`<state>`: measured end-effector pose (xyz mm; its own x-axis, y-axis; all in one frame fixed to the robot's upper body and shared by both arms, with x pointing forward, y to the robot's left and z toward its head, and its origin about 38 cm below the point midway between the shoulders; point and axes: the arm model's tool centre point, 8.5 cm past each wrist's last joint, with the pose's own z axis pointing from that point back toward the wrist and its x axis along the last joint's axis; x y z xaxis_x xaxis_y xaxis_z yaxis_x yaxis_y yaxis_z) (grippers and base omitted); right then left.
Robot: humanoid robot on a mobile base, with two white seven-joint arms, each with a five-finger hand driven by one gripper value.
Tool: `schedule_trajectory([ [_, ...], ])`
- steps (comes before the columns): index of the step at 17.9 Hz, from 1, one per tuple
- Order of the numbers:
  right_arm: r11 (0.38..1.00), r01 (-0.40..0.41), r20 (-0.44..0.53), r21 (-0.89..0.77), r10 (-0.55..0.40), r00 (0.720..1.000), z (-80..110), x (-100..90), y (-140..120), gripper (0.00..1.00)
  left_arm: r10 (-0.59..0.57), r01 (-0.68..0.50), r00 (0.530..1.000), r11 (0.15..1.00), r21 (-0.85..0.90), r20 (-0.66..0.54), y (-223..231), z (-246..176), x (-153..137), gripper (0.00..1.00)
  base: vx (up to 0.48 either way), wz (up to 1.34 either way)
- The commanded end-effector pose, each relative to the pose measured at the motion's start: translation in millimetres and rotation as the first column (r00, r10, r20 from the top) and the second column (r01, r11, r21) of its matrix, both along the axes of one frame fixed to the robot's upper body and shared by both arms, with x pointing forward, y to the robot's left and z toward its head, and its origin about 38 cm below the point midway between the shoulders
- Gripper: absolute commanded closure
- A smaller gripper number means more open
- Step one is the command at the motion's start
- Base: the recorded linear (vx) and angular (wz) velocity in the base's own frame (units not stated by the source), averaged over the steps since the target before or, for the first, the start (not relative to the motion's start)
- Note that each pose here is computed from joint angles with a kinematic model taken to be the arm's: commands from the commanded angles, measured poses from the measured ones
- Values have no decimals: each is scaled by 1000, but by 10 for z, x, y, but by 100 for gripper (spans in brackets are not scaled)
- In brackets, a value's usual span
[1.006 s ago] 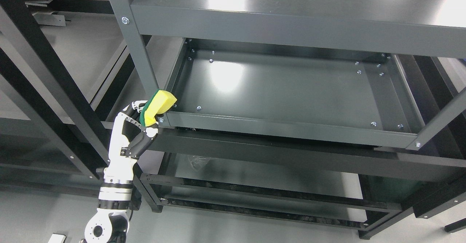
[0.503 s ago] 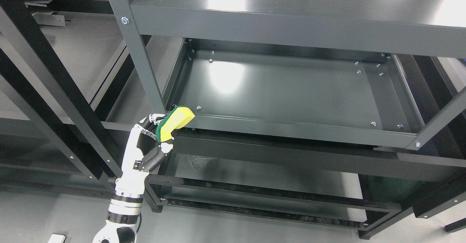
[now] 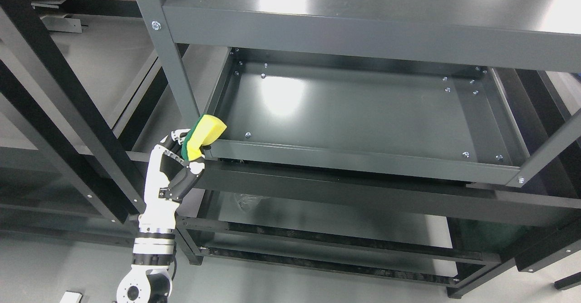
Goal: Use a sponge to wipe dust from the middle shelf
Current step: 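Withdraw the left hand holding the sponge out of the shelf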
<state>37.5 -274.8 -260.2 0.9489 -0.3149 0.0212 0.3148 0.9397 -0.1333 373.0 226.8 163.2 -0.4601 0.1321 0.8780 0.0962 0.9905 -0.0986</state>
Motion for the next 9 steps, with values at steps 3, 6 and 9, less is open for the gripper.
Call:
schedule_trajectory([
  [3,1000,0,17,-20,0,1000,13,59,-124,0,-40,40,999,999,19,24,-109,123,21,100,0,0],
  [6,1000,0,17,-20,0,1000,13,59,-124,0,-46,46,999,999,19,20,-130,114,22,100,0,0],
  [9,1000,0,17,-20,0,1000,13,59,-124,0,-48,48,999,999,19,16,-131,106,25,100,0,0],
])
